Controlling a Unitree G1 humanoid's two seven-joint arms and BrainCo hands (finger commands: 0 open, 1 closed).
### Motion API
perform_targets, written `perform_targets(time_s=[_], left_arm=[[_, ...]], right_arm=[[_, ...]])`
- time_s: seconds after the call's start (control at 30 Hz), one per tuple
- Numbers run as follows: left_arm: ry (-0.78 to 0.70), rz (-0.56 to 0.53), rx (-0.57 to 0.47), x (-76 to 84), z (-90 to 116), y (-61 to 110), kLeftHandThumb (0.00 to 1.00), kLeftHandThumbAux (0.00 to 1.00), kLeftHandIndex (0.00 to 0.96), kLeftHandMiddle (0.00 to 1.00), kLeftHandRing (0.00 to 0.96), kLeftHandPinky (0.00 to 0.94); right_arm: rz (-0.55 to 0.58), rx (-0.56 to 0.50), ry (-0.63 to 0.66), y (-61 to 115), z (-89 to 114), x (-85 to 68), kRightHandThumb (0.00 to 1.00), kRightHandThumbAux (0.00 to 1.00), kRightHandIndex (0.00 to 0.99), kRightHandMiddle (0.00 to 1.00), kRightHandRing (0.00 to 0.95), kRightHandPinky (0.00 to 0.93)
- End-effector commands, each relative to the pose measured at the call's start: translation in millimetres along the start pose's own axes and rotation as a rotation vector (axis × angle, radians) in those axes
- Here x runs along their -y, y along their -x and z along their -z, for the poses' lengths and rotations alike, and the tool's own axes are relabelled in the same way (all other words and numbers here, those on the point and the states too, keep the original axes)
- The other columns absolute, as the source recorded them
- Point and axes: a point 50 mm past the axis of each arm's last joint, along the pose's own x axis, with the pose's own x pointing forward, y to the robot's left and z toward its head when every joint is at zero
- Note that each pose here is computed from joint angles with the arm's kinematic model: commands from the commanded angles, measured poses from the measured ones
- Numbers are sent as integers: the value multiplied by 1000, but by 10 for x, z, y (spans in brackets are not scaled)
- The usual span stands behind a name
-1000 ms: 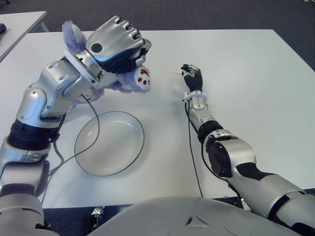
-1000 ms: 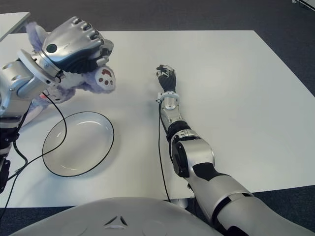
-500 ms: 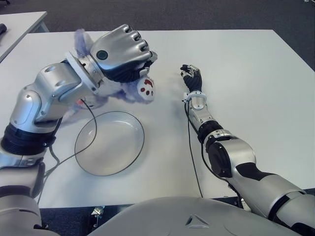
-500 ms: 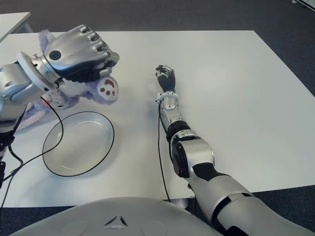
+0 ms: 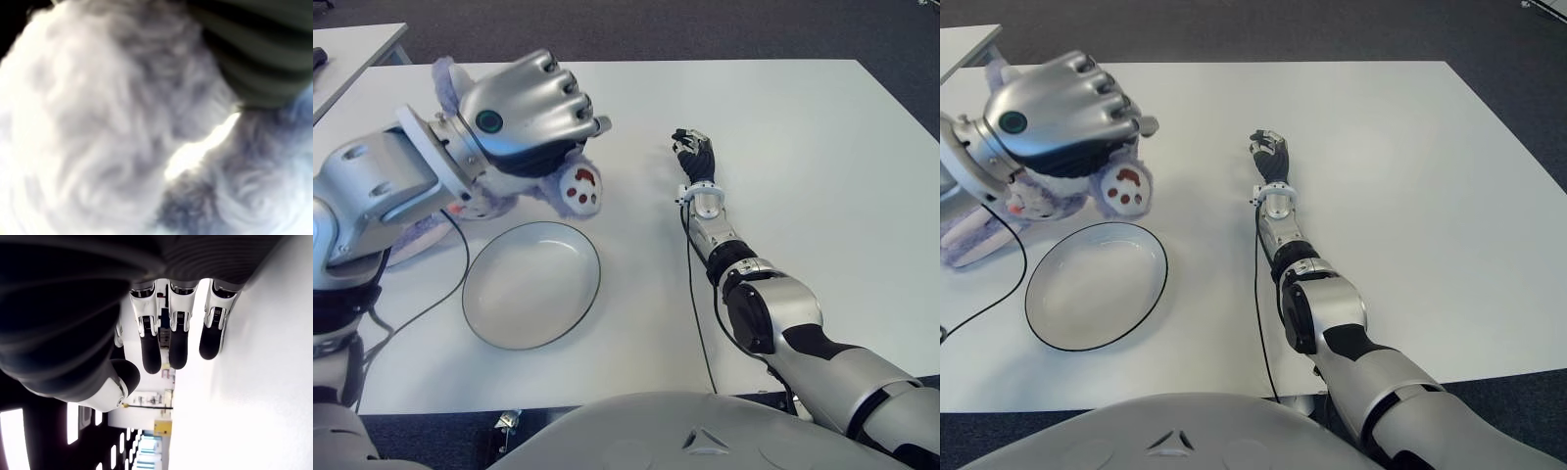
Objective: Put the doll into the plate.
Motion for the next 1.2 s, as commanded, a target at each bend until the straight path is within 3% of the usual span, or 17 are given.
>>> perform_targets(time_s=[0.03,0.3,0.67,0.97,1.2], left_arm=[[17,89,14,106,-150,68,716,703,431,732,768,736],[93,97,-19,223,-311,129,710,706,430,723,757,728],[128,100,-42,306,-365,224,707,709,430,743,775,745],[266,142,-43,482,-525,271,718,703,437,751,772,739],[357,104,-91,562,-612,265,726,699,440,749,755,756]], right_arm=[[-56,-482,-23,731,995,-290,695,741,398,226,210,223],[-52,-484,-19,729,995,-289,701,739,400,238,202,159],[-55,-487,-17,727,996,-285,701,740,400,234,186,179],[-50,-486,-14,722,991,-287,700,740,400,240,197,197],[-49,-484,-10,719,987,-286,700,740,399,238,197,194]])
